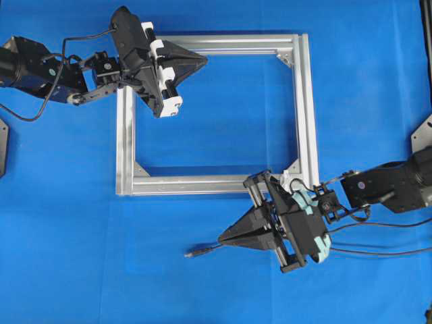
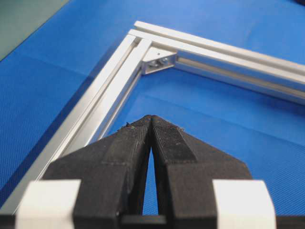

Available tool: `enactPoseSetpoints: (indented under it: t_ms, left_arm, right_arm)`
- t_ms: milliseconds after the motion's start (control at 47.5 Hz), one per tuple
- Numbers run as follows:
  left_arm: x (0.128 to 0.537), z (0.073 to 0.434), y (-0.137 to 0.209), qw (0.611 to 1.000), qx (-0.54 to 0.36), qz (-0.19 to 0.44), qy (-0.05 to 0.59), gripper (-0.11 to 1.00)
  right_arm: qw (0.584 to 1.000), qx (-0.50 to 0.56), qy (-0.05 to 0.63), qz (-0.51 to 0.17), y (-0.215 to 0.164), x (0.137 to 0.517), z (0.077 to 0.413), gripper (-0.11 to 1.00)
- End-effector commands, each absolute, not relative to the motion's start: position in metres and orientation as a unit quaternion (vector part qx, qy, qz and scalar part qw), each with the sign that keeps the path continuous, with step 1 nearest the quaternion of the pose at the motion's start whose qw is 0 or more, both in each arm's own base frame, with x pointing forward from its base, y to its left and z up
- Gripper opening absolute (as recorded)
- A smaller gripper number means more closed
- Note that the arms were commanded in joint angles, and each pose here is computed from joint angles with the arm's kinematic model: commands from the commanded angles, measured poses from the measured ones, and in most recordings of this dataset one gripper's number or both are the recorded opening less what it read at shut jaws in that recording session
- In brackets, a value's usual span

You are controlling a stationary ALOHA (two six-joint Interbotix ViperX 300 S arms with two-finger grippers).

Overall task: Insert the wire through the string loop located on the right side.
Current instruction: 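Lower the right gripper onto the black USB cable plug end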

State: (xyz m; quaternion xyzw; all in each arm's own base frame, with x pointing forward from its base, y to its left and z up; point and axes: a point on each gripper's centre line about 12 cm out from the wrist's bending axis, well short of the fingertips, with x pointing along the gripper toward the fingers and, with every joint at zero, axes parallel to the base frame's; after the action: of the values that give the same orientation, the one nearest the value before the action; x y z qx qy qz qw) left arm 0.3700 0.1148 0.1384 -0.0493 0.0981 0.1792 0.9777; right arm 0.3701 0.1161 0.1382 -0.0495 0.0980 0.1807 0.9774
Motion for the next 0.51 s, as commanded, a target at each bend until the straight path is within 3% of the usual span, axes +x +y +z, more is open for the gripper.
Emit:
enactPoseSetpoints:
  t_ms: [0, 105, 484]
  left_arm:
    - [0.3728, 0.1605, 0.1108, 0.982, -0.041, 0.169, 0.069, 0.00]
    - [0.3722, 0.1601, 0.1112, 0.982, -0.041, 0.170, 0.069, 0.00]
    - [0.3719, 0.1596, 0.1109, 0.982, -0.040, 0.169, 0.070, 0.00]
  right_arm:
    - [0.978, -0.048, 0.071, 0.193, 0.1255, 0.3693, 0.1567, 0.00]
    - [0.976, -0.050, 0.072, 0.200, 0.1320, 0.3686, 0.1594, -0.05]
    - [0.974, -0.038, 0.110, 0.196, 0.1332, 0.3666, 0.1509, -0.05]
